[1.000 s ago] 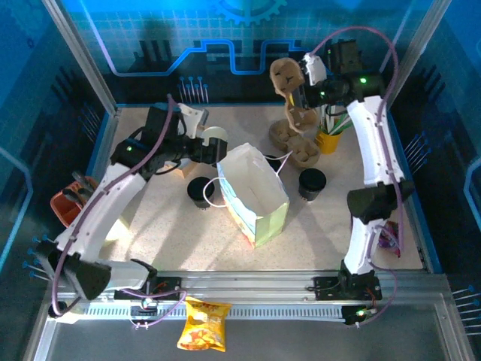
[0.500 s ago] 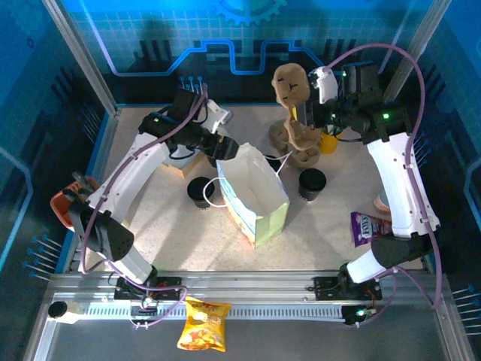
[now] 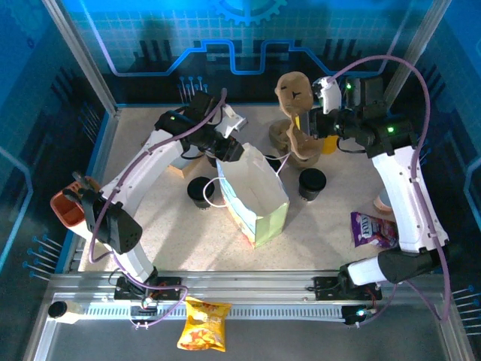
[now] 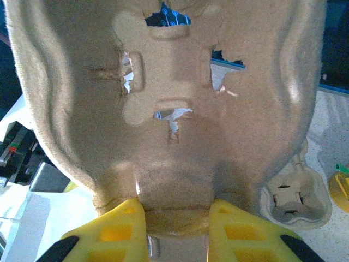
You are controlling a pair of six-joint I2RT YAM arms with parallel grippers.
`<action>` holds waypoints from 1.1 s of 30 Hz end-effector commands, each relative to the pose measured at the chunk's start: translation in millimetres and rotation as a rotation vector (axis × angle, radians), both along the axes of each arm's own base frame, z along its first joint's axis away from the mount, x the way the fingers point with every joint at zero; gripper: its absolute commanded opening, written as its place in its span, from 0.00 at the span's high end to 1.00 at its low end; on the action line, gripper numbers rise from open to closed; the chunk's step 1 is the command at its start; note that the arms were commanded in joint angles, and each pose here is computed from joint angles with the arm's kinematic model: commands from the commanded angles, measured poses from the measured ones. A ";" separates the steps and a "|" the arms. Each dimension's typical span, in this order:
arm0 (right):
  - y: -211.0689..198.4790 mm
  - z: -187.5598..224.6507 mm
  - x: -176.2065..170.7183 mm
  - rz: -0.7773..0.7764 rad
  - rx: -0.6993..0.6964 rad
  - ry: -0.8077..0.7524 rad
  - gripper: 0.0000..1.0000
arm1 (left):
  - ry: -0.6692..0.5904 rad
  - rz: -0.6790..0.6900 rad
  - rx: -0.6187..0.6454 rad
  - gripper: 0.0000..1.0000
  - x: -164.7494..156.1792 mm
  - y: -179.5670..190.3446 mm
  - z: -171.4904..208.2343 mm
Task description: Pack the takeout coffee
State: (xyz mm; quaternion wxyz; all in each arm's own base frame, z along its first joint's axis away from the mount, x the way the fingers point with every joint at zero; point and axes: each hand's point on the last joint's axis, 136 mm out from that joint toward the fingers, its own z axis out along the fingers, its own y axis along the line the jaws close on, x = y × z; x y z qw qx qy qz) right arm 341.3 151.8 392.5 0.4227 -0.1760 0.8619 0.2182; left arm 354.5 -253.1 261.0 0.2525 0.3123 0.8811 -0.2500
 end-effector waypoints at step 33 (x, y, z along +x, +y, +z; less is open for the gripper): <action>53.8 41.5 -46.2 0.169 0.198 -0.081 0.74 | 0.128 0.286 -0.104 0.76 3.5 0.0 7.2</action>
